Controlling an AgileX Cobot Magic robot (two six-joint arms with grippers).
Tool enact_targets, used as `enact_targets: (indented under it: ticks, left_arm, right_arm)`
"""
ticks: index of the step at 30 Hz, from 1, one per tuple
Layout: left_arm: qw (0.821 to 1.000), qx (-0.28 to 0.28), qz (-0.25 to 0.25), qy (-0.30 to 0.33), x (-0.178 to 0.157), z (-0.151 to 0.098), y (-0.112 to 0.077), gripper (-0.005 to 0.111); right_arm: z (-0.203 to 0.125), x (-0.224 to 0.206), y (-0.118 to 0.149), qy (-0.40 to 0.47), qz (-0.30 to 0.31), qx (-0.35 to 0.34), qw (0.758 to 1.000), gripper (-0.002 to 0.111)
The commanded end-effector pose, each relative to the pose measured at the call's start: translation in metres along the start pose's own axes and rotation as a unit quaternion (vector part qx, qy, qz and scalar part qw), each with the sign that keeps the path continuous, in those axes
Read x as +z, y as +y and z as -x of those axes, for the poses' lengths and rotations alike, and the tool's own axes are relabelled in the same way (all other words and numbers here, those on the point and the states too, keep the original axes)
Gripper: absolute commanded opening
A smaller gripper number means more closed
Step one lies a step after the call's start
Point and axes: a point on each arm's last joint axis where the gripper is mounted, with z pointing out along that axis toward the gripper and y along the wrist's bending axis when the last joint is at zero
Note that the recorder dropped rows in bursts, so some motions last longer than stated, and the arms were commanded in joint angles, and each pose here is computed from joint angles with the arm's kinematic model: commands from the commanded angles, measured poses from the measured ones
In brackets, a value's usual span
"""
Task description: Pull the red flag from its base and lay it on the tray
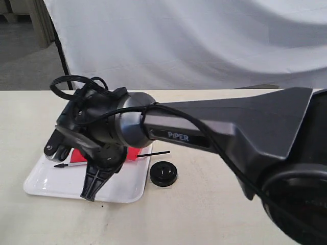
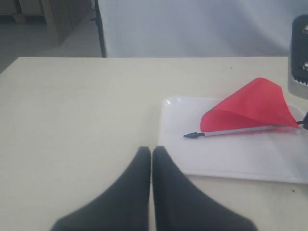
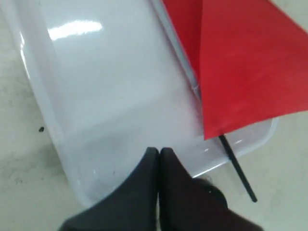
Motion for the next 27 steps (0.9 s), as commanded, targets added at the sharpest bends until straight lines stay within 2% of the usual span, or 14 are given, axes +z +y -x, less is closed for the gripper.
enact_targets:
  ticks: [1,4,7,10,15,18,19,22,24,27]
  left_arm:
    - [1.0,-0.003,-0.002,-0.001,0.0,0.0,0.0,0.001]
    - [1.0,-0.003,-0.002,-0.001,0.0,0.0,0.0,0.001]
    - [1.0,-0.003,-0.002,-0.001,0.0,0.0,0.0,0.001]
    - [1.0,-0.003,-0.002,-0.001,0.0,0.0,0.0,0.001]
    - [1.0,-0.003,-0.002,-0.001,0.0,0.0,0.0,0.001]
    - [1.0,-0.003,-0.002,-0.001,0.0,0.0,0.0,0.001]
    - [1.0,-0.003,-0.002,-0.001,0.0,0.0,0.0,0.001]
    - [1.0,-0.003,-0.002,-0.001,0.0,0.0,0.0,0.001]
    - [1.0,-0.003,-0.002,-0.001,0.0,0.0,0.0,0.001]
    - [1.0,-0.003,-0.002,-0.001,0.0,0.0,0.0,0.001]
  right_arm:
    - [-0.028,-0.008,-0.037,-0.005,0.039,0.069,0.997,0.0]
    - [-0.071,-0.02,-0.083,-0.031,0.052,0.171,0.984,0.0]
    - [-0.143,-0.03,-0.129,-0.023,0.051,0.292,0.955,0.0]
    - [-0.21,-0.041,-0.154,-0.006,0.029,0.379,0.925,0.0]
    - [-0.298,-0.066,-0.168,0.021,-0.016,0.478,0.878,0.0]
    - [-0.348,-0.093,-0.172,0.022,-0.059,0.543,0.837,0.0]
    - [-0.362,-0.101,-0.171,0.011,-0.074,0.574,0.815,0.0]
    - [-0.385,-0.127,-0.168,-0.046,-0.117,0.633,0.764,0.0]
    - [-0.389,-0.141,-0.163,-0.075,-0.146,0.637,0.753,0.0]
    - [-0.39,-0.152,-0.152,-0.109,-0.178,0.628,0.75,0.0]
